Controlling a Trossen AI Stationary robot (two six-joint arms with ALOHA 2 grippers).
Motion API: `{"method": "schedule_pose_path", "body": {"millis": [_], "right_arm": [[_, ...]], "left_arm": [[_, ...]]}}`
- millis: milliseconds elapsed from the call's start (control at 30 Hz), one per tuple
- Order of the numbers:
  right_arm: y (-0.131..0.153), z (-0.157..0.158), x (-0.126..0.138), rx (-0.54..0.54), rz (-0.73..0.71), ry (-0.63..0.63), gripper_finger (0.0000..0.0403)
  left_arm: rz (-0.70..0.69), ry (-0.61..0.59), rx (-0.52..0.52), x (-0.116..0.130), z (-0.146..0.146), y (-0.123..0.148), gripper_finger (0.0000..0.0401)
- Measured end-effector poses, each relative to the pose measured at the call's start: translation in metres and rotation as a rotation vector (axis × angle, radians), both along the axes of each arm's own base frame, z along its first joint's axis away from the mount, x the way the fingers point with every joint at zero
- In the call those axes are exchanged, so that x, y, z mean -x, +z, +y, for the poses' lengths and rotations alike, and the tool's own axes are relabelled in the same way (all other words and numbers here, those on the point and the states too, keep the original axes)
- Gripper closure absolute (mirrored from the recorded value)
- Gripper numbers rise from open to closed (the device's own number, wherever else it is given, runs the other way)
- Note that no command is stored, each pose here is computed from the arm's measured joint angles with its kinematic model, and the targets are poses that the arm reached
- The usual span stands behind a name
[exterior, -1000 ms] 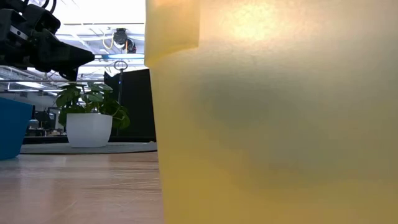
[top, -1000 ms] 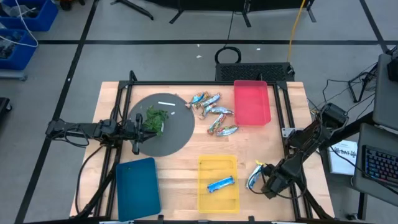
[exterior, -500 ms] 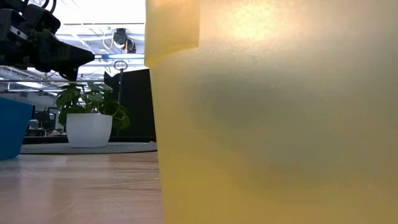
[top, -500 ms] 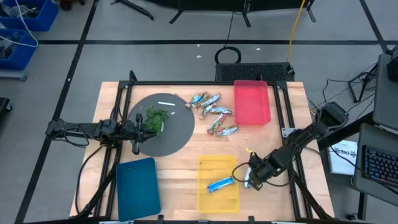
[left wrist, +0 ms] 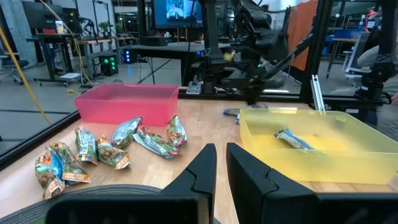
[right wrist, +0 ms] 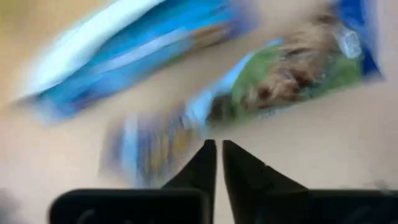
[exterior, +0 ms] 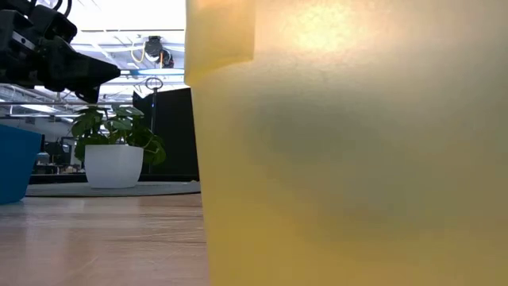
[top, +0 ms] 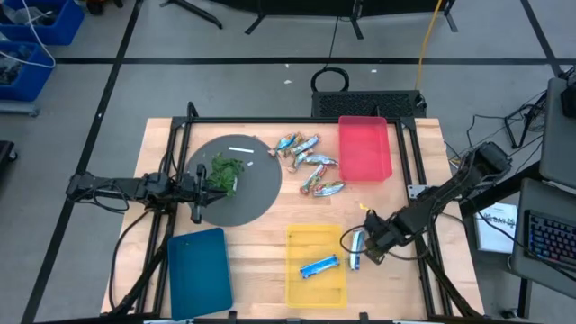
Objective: Pick and place Granola Bars by type
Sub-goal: Put the green snack into the yellow bin
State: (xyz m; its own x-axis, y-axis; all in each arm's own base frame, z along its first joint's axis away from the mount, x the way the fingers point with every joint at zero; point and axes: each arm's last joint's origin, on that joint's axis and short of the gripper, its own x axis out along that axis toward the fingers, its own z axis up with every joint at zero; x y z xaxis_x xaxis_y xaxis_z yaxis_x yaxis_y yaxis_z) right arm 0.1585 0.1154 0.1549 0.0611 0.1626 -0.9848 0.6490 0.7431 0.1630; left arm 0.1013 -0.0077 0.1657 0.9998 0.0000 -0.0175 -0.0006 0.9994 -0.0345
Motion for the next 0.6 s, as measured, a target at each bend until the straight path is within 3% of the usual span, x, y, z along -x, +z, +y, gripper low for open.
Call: {"method": "schedule_pose_path", "body": {"millis": [333,600], "right_arm": [[-0.011,-0.014,0.018,-0.075,0.015,-0.105,0.0238],[-0.017,-0.025,0.025,-0.132,-0.039,-0.175,0.0207]], "left_arm": [[0.000,-0.001,-0.002,0.000,0.000,0.000,0.0354],[0.003,-0.001,-0.002,0.000,0.000,0.000,0.0354]]}}
